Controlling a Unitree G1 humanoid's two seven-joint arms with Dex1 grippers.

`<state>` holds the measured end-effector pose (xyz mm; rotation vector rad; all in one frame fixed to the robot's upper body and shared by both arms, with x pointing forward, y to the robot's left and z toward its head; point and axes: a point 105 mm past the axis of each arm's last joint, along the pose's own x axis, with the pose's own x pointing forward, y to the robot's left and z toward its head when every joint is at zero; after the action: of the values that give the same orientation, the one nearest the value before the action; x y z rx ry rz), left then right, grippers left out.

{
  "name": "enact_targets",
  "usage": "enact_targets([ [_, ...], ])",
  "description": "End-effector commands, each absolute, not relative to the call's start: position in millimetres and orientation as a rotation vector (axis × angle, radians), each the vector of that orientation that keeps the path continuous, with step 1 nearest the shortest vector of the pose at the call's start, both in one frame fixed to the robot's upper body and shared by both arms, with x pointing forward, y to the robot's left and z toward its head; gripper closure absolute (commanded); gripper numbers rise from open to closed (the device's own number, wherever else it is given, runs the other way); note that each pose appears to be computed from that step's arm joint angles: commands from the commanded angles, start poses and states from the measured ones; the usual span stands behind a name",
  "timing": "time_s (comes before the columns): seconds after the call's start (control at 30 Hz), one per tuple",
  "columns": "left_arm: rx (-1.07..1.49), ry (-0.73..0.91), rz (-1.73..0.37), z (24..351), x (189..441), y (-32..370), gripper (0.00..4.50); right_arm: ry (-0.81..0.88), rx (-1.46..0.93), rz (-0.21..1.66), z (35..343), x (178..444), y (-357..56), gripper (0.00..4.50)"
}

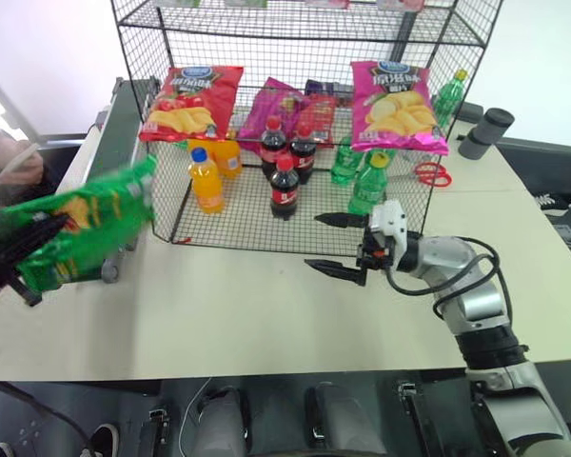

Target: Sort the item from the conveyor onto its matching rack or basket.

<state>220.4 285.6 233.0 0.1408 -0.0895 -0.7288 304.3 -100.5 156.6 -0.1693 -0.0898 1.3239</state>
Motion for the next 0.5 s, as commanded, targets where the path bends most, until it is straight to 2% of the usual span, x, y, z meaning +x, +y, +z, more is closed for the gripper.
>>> enact_targets([
  [0.03, 0.023, -0.079, -0.921, 241.6, 213.3, 247.6, 4.46, -0.069, -0.106, 1.4, 167.4, 288.8, -101.9, 0.0],
  [0.17, -0.126, -0.065, -1.117, 231.8, 218.9, 202.1, 4.46, 0.095, 0.052, 1.481, 164.8, 267.3, -107.0, 0.0],
  [0.3, -0.157, -0.093, -1.097, 221.3, 238.3, 199.3, 4.46, 0.103, -0.1, 1.419, 152.4, 272.2, -113.9, 0.0],
  [0.4, -0.265, -0.152, -1.148, 227.1, 248.2, 187.7, 4.46, 0.094, 0.086, 1.374, 165.9, 274.5, -116.9, 0.0],
  [0.5, -0.267, -0.115, -1.236, 225.2, 250.9, 176.8, 4.46, 0.121, 0.222, 1.369, 164.8, 272.1, -116.4, 0.0],
])
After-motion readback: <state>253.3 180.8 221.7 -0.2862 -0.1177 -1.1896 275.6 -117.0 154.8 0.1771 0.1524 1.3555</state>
